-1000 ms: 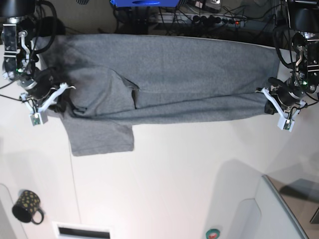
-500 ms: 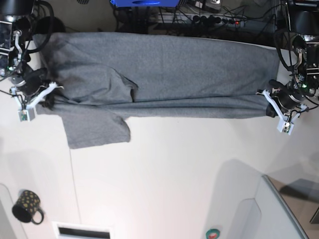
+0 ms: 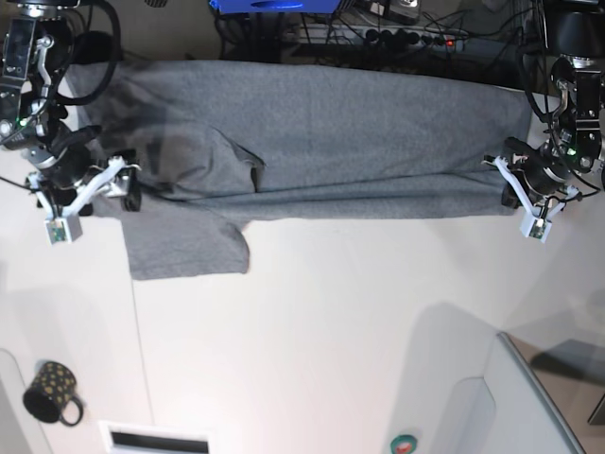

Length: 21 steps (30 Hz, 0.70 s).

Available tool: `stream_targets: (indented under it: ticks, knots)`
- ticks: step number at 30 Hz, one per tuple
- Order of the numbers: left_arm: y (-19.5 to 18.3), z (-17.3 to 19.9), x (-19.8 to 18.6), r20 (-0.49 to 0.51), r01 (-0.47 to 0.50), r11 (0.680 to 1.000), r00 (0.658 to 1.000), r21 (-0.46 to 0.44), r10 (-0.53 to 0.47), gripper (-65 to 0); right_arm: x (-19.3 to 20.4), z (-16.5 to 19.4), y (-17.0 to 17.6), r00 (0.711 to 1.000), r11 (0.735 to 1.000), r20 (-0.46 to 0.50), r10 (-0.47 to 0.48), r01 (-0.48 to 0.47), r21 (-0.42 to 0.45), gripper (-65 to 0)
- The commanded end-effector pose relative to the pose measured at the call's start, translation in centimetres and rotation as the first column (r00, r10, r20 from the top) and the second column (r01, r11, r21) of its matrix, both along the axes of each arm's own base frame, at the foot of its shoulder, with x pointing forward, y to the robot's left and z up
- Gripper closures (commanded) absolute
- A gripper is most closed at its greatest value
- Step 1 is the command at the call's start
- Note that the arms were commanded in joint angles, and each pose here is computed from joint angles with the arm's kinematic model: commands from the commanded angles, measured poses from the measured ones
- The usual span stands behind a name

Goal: Layout the t-shirt on the table in an organized manner, then fold the t-shirt properly
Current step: 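Lift the shirt hem with both grippers and fold it over the body, then drag the folded shirt with both grippers toward the collar side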

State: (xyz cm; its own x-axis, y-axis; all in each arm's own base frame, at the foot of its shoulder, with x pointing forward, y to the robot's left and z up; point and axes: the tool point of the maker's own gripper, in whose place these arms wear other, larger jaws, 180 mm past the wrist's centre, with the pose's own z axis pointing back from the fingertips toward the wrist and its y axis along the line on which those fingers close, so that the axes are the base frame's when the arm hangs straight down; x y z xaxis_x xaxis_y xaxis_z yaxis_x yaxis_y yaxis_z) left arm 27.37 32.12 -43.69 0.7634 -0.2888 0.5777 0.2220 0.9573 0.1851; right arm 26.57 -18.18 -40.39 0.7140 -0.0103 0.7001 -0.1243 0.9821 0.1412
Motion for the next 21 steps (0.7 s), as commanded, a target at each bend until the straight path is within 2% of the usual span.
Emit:
stream_targets:
  ticks: [1, 3, 8, 10, 16, 21]
  knots:
    - [0.8, 1.4, 1.0, 0.040, 0.004, 1.000, 0.999, 0.022, -0.004, 0.0, 2.3, 2.3, -0.7, 0.997, 1.000, 0.081, -0.006, 0.007, -0.016, -46.1]
    - [0.9, 1.5, 1.2, 0.043, 0.003, 1.000, 0.999, 0.022, -0.004, 0.0, 4.4, 2.6, -1.0, 0.998, 1.000, 0.056, -0.008, 0.008, -0.017, -45.0]
    - [0.9, 1.6, 1.4, 0.047, 0.003, 1.000, 0.999, 0.023, -0.004, 0.0, 9.2, -1.2, -3.2, 0.992, 0.998, -0.119, -0.050, 0.054, 0.034, -43.1]
    - [0.8, 1.6, 1.4, 0.047, 0.003, 1.000, 0.999, 0.022, -0.004, 0.0, 10.5, -2.3, -3.9, 0.986, 0.997, -0.160, -0.058, 0.066, 0.048, -42.8]
    - [0.8, 1.5, 1.3, 0.046, 0.002, 1.000, 0.999, 0.022, -0.003, 0.0, 9.9, -6.2, -4.5, 0.962, 0.997, -0.270, -0.050, 0.064, 0.041, -39.8]
    - [0.8, 1.6, 1.4, 0.048, 0.000, 1.000, 0.999, 0.020, -0.001, 0.0, 8.8, -7.7, -3.7, 0.951, 0.996, -0.305, -0.041, 0.061, 0.058, -39.8]
